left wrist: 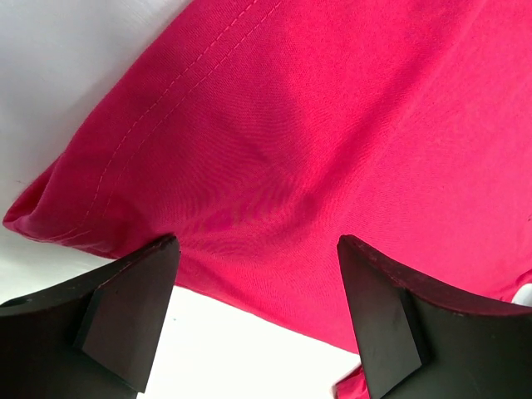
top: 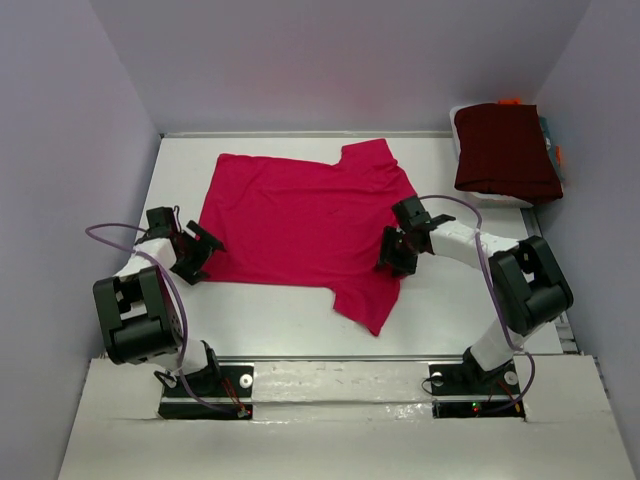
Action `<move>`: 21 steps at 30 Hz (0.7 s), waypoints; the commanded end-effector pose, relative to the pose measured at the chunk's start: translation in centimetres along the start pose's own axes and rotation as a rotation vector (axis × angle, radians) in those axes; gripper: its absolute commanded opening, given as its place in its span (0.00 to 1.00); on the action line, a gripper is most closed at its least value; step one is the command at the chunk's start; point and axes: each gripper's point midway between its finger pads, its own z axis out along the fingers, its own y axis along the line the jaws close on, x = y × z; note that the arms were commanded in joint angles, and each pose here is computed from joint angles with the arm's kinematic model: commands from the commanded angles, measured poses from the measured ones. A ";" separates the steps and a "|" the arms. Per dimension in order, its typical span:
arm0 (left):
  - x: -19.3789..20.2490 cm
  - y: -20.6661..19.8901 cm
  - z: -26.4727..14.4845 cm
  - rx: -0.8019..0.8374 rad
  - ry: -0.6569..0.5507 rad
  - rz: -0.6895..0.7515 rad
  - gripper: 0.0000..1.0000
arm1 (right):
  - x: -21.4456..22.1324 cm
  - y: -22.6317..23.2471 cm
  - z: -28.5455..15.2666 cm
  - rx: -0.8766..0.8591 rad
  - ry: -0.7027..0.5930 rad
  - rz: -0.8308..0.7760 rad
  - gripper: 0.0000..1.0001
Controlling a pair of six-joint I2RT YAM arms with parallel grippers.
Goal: Fold and stack the t-shirts
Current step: Flatten out the tshirt
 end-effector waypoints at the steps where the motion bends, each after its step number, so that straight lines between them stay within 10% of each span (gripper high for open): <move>1: 0.6 0.8 -0.3 -0.014 0.006 0.009 0.91 | 1.6 -1.2 0.0 0.012 0.058 -0.036 0.57; 21: 0.1 0.6 -1.3 -0.007 -0.042 0.023 0.91 | 8.5 -2.5 -1.6 -0.052 0.221 -0.042 0.57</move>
